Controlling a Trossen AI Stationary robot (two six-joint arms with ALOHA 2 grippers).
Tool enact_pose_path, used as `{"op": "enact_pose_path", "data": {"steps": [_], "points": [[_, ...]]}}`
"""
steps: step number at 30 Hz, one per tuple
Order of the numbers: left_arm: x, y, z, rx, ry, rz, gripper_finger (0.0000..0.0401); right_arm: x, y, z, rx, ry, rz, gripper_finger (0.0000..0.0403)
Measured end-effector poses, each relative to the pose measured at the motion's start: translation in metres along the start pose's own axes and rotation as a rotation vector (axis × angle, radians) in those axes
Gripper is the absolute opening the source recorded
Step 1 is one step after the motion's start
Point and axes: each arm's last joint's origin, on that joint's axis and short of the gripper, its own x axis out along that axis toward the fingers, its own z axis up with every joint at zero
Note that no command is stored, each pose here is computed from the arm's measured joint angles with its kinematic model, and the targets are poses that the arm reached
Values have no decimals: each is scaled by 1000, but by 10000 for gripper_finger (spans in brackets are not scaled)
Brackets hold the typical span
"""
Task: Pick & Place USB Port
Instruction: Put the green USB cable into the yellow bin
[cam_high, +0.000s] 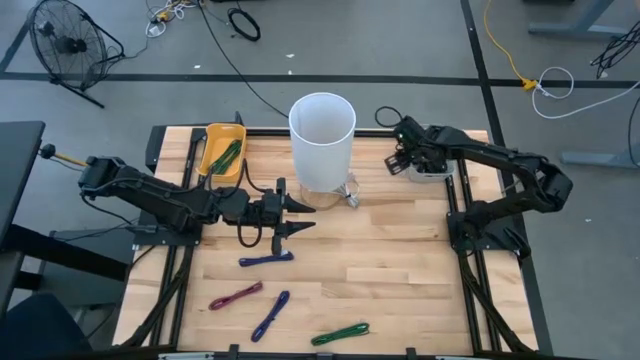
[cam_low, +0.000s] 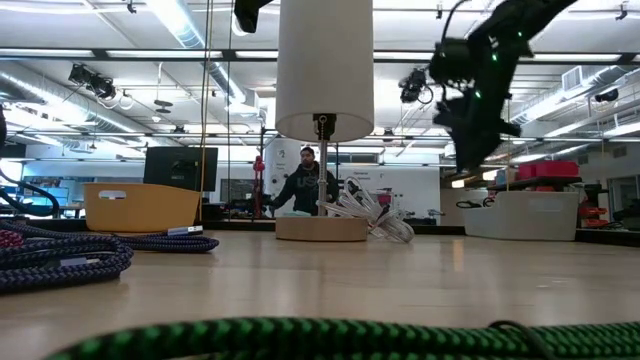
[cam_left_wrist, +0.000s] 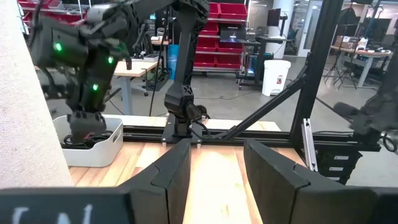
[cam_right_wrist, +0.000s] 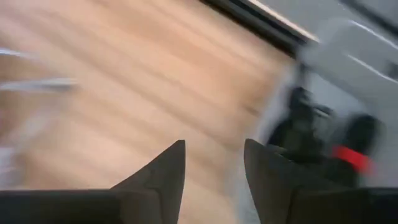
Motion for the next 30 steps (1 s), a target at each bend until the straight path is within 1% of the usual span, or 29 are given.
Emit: {"op": "enact_pose_path", "data": {"steps": [3,6,10,12,14,19,23,27,30], "points": [[0,0,0,0,0,0,156,-14,15,7,-29,-4,183,155],[0,0,0,0,0,0,156,-26,33,8,-79,3,359,153],[0,0,0,1,0,1,156,-37,60,-2,-164,39,554,153],[0,0,0,1,0,1,156,-43,73,-10,-199,73,622,153],[0,0,0,1,-1,1,156,-48,84,-19,-228,100,662,153],[0,0,0,1,0,1,156,-63,112,-43,-270,157,718,153],[0,0,0,2,0,1,156,-78,133,-68,-308,186,740,153],[0,0,0,2,0,1,156,-94,152,-92,-320,163,760,153],[0,0,0,2,0,1,156,-108,167,-112,-346,121,834,153]]}}
